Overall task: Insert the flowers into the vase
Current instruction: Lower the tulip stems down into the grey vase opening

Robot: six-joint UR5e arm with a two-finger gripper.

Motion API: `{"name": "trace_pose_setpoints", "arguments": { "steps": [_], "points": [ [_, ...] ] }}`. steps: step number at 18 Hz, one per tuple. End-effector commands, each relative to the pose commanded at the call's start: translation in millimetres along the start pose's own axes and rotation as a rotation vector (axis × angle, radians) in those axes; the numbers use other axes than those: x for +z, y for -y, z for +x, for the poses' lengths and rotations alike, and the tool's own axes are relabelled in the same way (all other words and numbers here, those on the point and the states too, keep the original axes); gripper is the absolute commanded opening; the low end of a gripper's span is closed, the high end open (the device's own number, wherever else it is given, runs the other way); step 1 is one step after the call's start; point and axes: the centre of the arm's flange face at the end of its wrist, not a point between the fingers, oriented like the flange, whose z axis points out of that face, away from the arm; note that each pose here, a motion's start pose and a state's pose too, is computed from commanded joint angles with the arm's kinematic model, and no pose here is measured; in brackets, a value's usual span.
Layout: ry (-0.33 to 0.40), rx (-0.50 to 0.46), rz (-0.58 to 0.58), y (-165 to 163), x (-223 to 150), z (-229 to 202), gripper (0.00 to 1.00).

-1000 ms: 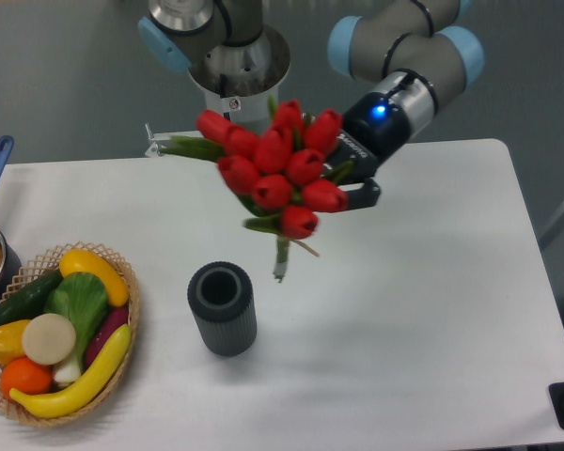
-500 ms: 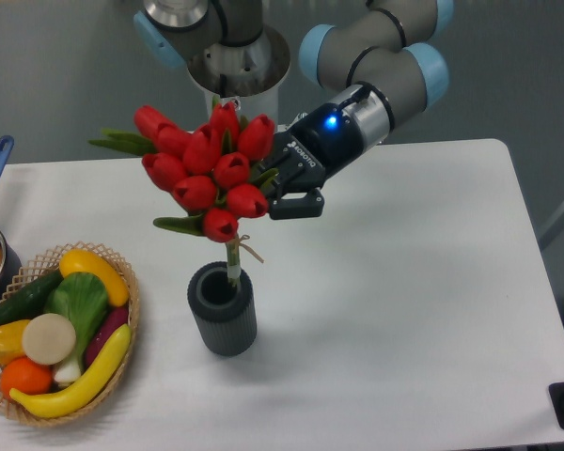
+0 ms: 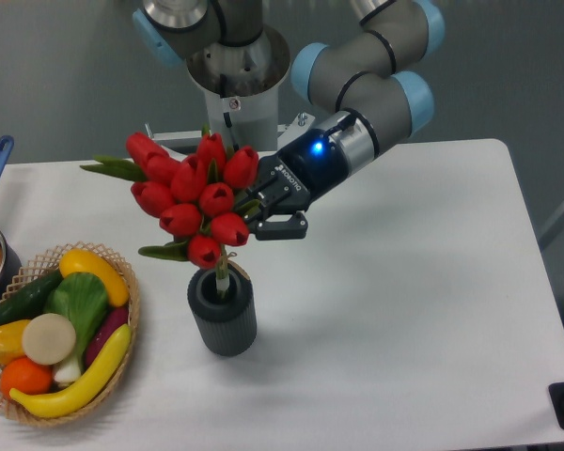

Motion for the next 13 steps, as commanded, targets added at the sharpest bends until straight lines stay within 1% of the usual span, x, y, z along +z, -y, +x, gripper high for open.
{"name": "trace_pose_setpoints", "arguments": {
  "steps": [3,10,13],
  "points": [
    [0.000,-0.009,0.000,-3.8,0.0,3.4,0.21],
    [-0.004,-0.028,-0.005,-31.9,2.9,-3.5,0.22],
    [-0.004,-0.022,-0.006,-41.6,2.9,-7.3,0.22]
  ]
}}
